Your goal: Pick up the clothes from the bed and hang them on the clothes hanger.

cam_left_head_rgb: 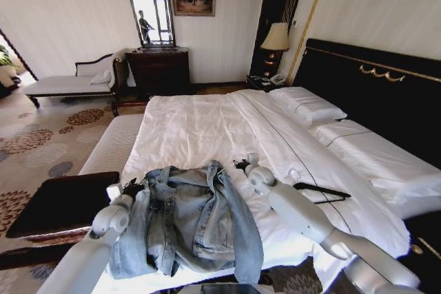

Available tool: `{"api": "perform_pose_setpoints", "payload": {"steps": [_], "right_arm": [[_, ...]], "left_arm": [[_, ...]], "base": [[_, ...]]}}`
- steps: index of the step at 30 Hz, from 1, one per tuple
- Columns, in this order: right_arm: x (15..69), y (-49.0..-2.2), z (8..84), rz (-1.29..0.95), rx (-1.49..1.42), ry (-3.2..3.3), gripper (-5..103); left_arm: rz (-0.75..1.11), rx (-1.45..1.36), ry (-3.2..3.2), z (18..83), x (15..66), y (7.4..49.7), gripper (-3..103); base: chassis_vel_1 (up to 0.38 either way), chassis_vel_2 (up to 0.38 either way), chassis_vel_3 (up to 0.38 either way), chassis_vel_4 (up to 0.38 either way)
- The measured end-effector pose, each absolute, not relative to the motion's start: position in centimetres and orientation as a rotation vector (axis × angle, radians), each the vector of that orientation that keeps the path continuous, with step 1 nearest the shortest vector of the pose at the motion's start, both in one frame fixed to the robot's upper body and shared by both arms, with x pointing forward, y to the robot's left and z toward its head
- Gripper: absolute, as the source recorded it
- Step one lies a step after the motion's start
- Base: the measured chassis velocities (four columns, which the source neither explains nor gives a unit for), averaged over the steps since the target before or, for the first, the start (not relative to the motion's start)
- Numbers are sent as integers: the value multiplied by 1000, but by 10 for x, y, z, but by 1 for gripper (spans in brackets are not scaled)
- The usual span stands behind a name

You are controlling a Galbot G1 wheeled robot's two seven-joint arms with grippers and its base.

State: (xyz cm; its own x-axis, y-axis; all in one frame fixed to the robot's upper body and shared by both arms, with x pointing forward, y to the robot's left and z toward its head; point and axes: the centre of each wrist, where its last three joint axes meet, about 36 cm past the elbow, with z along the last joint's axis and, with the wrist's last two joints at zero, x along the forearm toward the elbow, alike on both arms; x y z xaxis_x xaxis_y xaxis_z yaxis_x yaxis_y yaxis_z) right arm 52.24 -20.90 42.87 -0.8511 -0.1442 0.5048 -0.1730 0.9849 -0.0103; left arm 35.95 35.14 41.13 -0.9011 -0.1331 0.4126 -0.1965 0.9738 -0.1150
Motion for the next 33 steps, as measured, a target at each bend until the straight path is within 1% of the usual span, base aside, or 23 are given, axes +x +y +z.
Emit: {"api": "perform_pose_setpoints", "payload": {"steps": [1, 2, 3, 4, 5, 6, 7, 8, 10, 13, 17, 20, 21, 25, 28, 33], "right_arm": [[522, -209, 429, 75, 223, -2605, 70], [509, -210, 430, 88, 263, -2630, 70], [503, -211, 429, 100, 279, -2645, 81], [493, -212, 427, 117, 303, -2669, 86], [486, -213, 425, 127, 326, -2684, 86], [486, -213, 425, 127, 326, -2684, 86], [477, -213, 422, 129, 361, -2690, 91], [472, -212, 420, 129, 386, -2689, 96], [459, -205, 413, 138, 474, -2684, 99], [455, -198, 409, 164, 533, -2685, 100], [455, -180, 407, 248, 627, -2693, 100], [461, -158, 393, 385, 682, -2706, 100], [461, -158, 393, 385, 682, -2706, 100], [462, -131, 362, 518, 737, -2692, 100], [460, -119, 349, 560, 761, -2690, 100], [452, -86, 342, 524, 820, -2671, 100]], "left_arm": [[215, 236, -2709, 411, 360, 351, 74], [240, 261, -2715, 413, 346, 356, 79], [253, 268, -2714, 413, 339, 357, 85], [275, 270, -2712, 412, 331, 357, 90], [294, 263, -2709, 410, 326, 355, 95], [294, 263, -2709, 410, 326, 355, 95], [317, 249, -2704, 408, 322, 350, 98], [332, 237, -2702, 407, 320, 346, 98], [374, 194, -2688, 401, 318, 332, 100], [380, 169, -2681, 398, 316, 323, 100], [330, 185, -2672, 388, 303, 319, 100], [288, 279, -2670, 373, 280, 330, 100], [288, 279, -2670, 373, 280, 330, 100], [266, 368, -2663, 361, 244, 344, 100], [233, 374, -2668, 358, 228, 342, 100], [250, 376, -2663, 358, 215, 336, 100]], "base": [[0, 0, 0, 0], [0, 0, 0, 0], [0, 0, 0, 0], [0, 0, 0, 0], [0, 0, 0, 0], [0, 0, 0, 0], [0, 0, 0, 0], [0, 0, 0, 0], [0, 0, 0, 0], [0, 0, 0, 0], [0, 0, 0, 0], [0, 0, 0, 0], [0, 0, 0, 0], [0, 0, 0, 0], [0, 0, 0, 0], [0, 0, 0, 0]]}}
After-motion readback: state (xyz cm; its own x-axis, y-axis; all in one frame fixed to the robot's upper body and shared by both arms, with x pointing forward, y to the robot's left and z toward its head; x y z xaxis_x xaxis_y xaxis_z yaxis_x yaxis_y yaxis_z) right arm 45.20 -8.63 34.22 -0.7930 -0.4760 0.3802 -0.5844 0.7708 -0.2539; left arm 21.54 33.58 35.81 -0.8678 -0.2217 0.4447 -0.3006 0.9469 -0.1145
